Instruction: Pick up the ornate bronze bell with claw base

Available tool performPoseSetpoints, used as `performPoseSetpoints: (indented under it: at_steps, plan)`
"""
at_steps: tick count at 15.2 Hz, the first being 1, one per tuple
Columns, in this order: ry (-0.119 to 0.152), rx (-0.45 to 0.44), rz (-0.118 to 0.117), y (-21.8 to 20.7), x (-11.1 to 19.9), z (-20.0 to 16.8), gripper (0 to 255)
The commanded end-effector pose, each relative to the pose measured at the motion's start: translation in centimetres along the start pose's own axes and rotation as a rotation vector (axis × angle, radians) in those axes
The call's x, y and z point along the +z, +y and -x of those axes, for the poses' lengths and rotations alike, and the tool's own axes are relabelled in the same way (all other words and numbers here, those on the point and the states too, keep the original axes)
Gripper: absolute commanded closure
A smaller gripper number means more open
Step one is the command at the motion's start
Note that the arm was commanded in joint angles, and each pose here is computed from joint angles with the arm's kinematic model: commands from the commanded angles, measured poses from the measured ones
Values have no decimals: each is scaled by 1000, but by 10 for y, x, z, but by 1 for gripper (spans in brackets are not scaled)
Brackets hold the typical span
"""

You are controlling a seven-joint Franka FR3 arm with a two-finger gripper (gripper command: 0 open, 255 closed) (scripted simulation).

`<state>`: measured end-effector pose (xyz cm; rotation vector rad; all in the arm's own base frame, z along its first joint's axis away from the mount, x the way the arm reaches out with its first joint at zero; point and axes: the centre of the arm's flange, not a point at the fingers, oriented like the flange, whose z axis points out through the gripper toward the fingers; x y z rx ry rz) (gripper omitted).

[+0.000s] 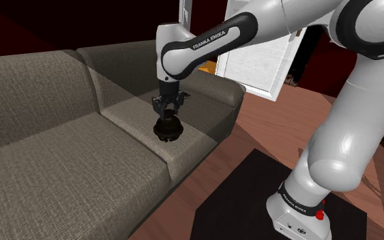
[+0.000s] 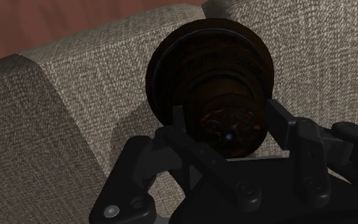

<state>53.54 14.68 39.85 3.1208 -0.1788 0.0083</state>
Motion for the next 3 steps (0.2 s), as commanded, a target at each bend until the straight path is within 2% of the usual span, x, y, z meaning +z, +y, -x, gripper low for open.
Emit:
performPoseSetpoints:
  at_steps: [1, 3]
  plan:
    - [1, 0, 0, 0, -11, 1, 255]
    - [1, 0, 0, 0, -12, 1, 255]
